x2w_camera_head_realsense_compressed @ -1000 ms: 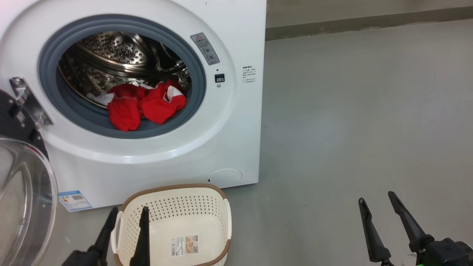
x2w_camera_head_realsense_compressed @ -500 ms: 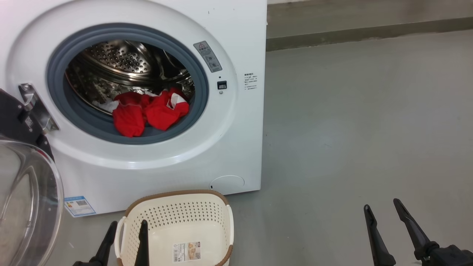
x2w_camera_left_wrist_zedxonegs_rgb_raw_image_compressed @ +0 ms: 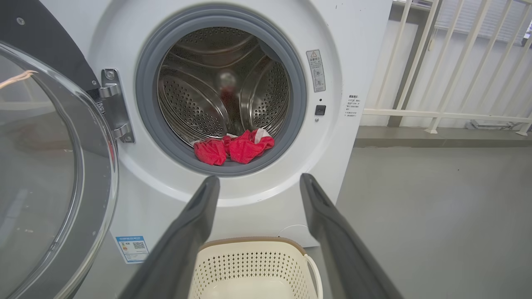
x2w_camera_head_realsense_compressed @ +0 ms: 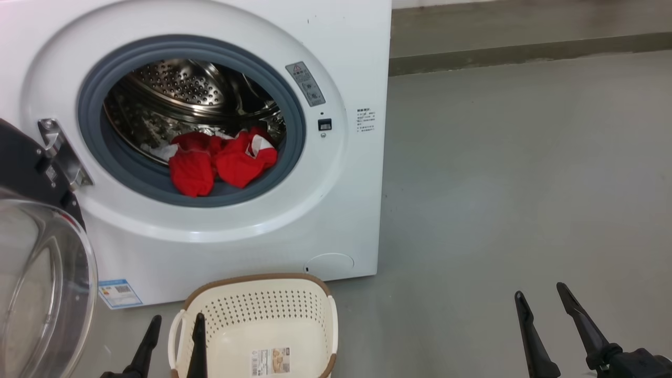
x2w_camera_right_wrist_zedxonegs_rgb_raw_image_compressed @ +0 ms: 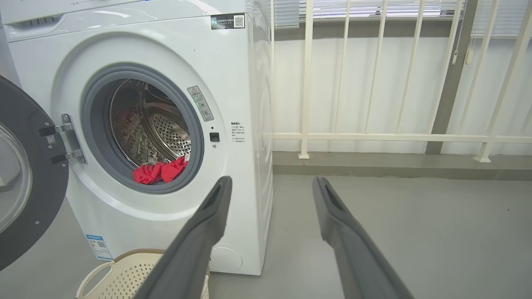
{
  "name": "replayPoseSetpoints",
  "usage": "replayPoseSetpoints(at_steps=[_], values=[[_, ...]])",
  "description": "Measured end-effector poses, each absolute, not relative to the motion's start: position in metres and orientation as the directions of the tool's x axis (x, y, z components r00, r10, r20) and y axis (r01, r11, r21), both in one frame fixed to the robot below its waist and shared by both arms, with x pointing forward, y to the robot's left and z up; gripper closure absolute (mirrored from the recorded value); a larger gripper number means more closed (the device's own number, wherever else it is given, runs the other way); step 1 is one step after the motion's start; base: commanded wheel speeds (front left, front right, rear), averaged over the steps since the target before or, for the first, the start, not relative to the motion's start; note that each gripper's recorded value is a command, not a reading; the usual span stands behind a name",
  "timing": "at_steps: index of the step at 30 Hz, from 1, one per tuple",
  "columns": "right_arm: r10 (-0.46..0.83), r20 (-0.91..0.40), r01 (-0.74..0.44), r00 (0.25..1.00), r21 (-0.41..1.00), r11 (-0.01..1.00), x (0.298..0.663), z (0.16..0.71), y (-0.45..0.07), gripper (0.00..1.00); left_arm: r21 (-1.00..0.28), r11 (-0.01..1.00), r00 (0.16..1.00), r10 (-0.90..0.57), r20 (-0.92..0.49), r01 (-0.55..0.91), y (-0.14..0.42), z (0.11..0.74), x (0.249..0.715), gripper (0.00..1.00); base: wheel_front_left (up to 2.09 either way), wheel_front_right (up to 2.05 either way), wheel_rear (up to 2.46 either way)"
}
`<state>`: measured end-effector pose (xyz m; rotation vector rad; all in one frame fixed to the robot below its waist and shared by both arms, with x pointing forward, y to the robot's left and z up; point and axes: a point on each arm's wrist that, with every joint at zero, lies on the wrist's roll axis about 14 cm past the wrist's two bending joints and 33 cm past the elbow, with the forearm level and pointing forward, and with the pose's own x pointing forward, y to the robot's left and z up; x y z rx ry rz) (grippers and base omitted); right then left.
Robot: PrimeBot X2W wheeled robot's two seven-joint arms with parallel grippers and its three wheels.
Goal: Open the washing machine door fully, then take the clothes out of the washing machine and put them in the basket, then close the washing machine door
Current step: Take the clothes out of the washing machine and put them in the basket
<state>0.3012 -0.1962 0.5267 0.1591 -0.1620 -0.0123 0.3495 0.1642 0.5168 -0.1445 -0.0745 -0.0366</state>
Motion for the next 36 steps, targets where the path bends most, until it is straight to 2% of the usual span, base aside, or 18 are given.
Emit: replayPoseSetpoints(at_steps=[11,36], values=[[-0.021,0.157,-0.005,0.987,0.161,0.987,0.3015,0.5257,-0.1946,0.0,-0.149,0.987,0.995,-0.039,0.092,0.052,0.1627,0.5207,0.3496,0.0,0.99,-0.99,0.0],[-0.01,0.146,-0.014,0.989,0.158,0.987,0.307,0.5233,-0.1923,0.0,-0.171,0.983,0.993,-0.055,0.103,0.072,0.1577,0.5242,0.3472,0.0,0.01,-0.01,0.0]])
